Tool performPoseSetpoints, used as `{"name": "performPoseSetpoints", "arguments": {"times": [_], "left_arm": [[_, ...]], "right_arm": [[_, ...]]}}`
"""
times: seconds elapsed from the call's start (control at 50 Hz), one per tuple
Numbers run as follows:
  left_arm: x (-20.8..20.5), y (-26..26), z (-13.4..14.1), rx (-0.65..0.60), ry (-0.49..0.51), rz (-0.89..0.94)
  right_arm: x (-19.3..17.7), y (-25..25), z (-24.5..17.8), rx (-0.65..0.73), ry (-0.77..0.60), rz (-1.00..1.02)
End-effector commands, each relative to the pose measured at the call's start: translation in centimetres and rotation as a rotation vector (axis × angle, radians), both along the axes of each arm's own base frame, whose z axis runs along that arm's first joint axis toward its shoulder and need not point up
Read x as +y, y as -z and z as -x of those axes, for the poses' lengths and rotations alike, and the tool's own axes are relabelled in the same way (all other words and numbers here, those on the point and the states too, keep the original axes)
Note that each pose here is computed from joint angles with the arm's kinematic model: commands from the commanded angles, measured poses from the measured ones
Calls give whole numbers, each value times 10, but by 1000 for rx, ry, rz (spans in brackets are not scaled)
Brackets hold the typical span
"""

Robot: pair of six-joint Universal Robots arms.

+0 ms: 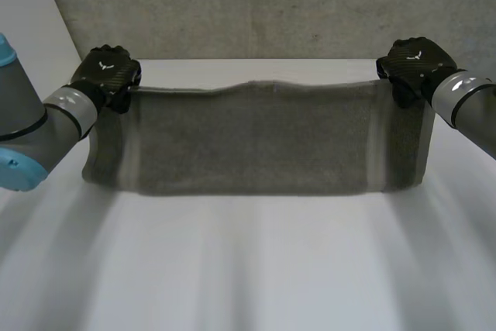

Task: Fold the towel.

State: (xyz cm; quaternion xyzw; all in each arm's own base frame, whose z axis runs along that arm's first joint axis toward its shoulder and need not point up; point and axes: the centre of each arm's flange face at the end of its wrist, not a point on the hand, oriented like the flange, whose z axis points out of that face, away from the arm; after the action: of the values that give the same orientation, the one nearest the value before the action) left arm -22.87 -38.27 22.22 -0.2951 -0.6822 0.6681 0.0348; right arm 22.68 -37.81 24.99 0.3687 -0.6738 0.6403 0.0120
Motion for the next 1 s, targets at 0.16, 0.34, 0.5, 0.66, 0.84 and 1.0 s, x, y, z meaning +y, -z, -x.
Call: {"name": "performPoseSetpoints", "arguments": {"times": [0.16,0.34,0.5,0.66,0.84,1.0], "left_arm": [[26,25,-11,-18,-13,-130],[67,4,-38,-5,-43,-130],[110,-38,-60,75,-8,-37],[112,-50,-68,172,-18,-23],[76,18,-49,145,24,-220],[56,66,-37,25,41,-285]], "right_arm": [[8,34,-2,15,-27,-79],[57,15,10,-13,-101,-112],[94,-22,36,-55,-105,-42],[91,-15,46,-90,-124,-74],[56,20,40,-62,-111,-162],[28,50,29,-32,-97,-199]]}}
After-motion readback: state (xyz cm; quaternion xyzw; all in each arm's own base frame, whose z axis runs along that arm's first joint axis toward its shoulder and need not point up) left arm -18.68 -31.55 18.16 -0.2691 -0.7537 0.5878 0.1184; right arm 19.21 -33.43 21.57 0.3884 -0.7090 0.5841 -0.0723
